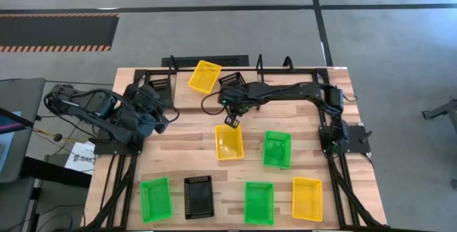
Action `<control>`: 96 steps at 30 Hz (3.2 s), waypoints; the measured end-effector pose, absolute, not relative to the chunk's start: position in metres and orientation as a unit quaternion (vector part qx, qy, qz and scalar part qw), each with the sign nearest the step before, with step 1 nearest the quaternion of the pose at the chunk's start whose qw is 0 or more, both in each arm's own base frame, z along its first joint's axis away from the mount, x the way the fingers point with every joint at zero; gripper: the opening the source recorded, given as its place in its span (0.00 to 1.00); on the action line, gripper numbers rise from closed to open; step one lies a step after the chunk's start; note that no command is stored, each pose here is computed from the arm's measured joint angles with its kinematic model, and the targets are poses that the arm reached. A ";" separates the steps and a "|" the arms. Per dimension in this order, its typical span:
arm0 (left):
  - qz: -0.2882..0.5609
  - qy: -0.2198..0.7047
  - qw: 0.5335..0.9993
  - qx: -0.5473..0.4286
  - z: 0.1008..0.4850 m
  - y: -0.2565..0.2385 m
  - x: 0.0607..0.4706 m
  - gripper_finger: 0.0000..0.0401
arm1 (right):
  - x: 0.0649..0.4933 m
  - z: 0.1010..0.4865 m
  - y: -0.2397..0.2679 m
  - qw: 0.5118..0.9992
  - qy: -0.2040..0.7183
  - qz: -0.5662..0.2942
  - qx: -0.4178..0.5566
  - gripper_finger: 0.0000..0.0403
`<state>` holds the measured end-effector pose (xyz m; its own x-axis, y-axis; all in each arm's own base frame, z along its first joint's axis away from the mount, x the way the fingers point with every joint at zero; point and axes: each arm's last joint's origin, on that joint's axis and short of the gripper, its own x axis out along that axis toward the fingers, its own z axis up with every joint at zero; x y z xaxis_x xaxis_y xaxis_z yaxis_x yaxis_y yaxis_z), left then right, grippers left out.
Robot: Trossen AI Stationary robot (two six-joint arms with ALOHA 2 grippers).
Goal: Stack baskets on shelf by color
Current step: Put the top right black bin on the shelf
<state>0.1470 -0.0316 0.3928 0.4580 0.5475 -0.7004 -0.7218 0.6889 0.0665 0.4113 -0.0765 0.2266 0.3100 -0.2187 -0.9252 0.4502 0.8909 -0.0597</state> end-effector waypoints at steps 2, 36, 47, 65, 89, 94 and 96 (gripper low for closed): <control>0.373 0.363 0.845 -0.123 0.393 -0.032 0.147 0.37 | 0.416 0.215 -0.074 0.797 0.559 -0.205 0.103 0.00; 0.372 0.364 0.845 -0.125 0.393 -0.032 0.147 0.37 | 0.423 0.244 -0.108 0.834 0.474 -0.272 0.075 0.00; 0.372 0.363 0.845 -0.125 0.393 -0.032 0.147 0.37 | 0.415 0.246 -0.138 0.807 0.495 -0.317 0.056 0.00; 0.373 0.362 0.844 -0.127 0.393 -0.032 0.147 0.37 | 0.419 0.229 -0.141 0.804 0.512 -0.294 0.079 0.00; 0.373 0.363 0.845 -0.127 0.393 -0.032 0.147 0.37 | 0.418 0.233 -0.141 0.799 0.493 -0.322 0.122 0.00; 0.373 0.363 0.844 -0.127 0.393 -0.032 0.147 0.37 | 0.415 0.230 -0.142 0.786 0.509 -0.332 0.112 0.00; 0.373 0.363 0.844 -0.127 0.393 -0.032 0.147 0.37 | 0.414 0.230 -0.146 0.786 0.507 -0.336 0.114 0.00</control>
<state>0.1471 -0.0319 0.3929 0.4585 0.5382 -0.7071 -0.7224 0.6892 0.0561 0.4138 -0.1456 0.2304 0.2602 -0.4115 -0.8735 0.6430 0.7487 -0.1612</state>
